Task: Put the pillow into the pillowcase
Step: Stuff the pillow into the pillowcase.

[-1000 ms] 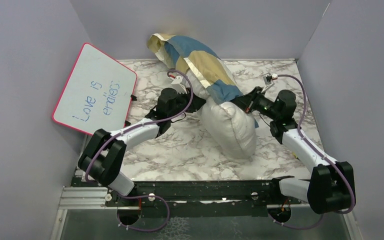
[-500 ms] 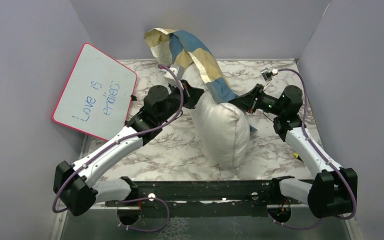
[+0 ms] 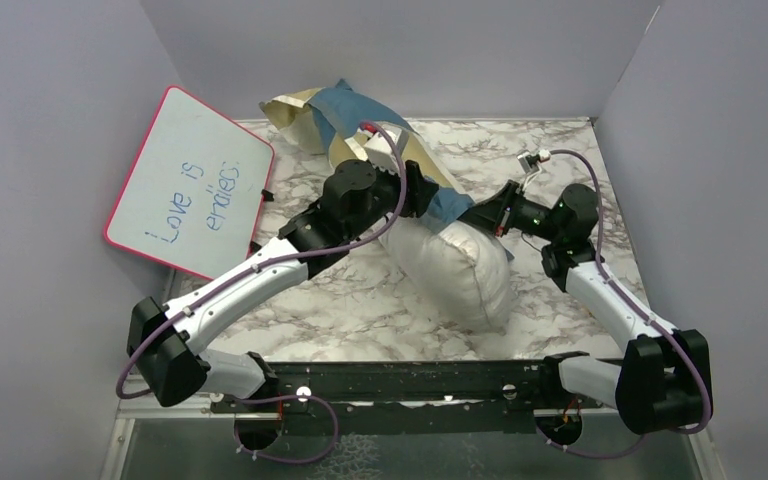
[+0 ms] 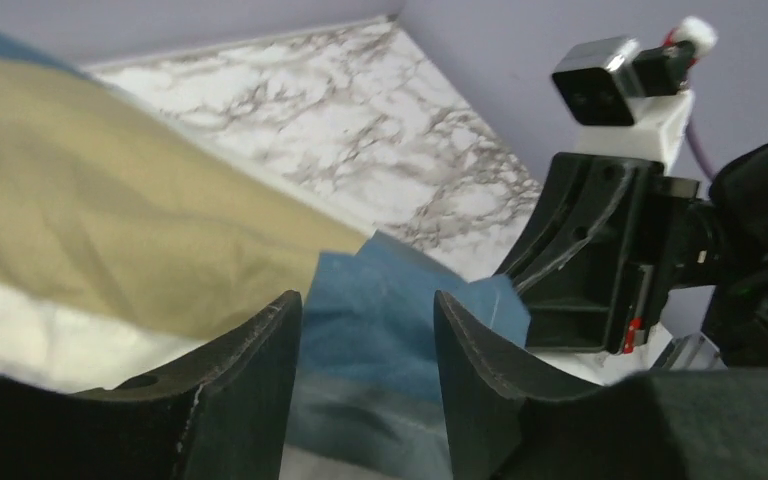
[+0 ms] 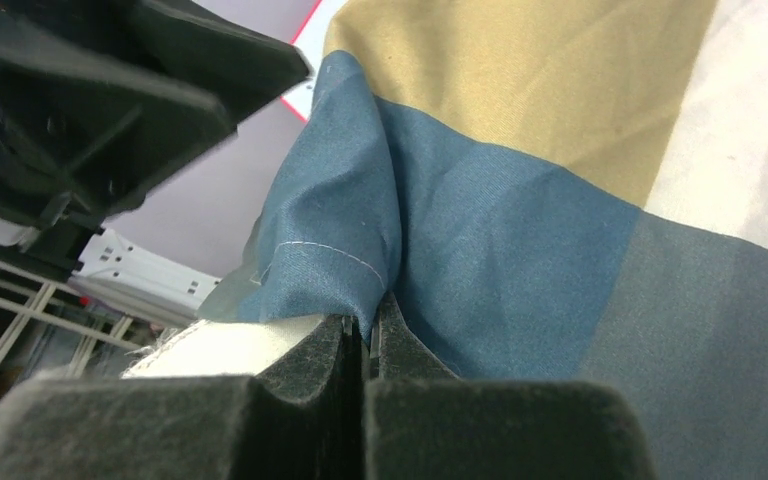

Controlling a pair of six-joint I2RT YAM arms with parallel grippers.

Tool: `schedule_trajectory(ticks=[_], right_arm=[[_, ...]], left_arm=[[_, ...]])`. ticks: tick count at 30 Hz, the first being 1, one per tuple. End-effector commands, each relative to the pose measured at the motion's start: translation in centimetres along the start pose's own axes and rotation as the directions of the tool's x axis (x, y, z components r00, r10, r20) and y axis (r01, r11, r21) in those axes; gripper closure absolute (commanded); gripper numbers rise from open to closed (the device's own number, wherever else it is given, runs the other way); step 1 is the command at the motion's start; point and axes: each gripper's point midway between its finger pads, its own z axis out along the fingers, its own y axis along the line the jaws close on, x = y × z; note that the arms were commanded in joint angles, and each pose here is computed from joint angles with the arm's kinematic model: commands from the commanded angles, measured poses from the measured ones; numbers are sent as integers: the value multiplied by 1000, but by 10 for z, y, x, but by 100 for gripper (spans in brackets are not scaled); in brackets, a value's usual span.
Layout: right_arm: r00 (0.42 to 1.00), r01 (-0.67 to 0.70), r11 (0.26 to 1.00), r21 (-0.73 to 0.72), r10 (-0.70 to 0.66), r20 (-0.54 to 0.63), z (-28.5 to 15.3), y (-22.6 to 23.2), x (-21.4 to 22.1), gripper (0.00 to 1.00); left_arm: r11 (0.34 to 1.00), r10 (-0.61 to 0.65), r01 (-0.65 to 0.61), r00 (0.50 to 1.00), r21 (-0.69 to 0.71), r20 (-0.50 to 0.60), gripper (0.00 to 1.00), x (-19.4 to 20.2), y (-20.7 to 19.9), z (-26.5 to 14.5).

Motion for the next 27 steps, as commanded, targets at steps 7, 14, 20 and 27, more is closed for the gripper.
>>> schedule_trajectory(ticks=[7, 14, 20, 27], right_arm=[[994, -49, 972, 232, 26, 102, 2, -62, -8, 100], [993, -62, 957, 283, 29, 118, 3, -80, -8, 100], [995, -51, 956, 290, 24, 98, 4, -85, -3, 100], [999, -28, 964, 263, 15, 52, 5, -90, 9, 100]], left_arm=[[955, -43, 29, 998, -296, -41, 18, 19, 76, -61], [950, -162, 133, 983, -282, -81, 6, 55, 112, -61], [952, -259, 244, 964, -182, -61, 6, 75, 116, -30], [929, -371, 371, 928, -10, -30, 18, 86, 106, 19]])
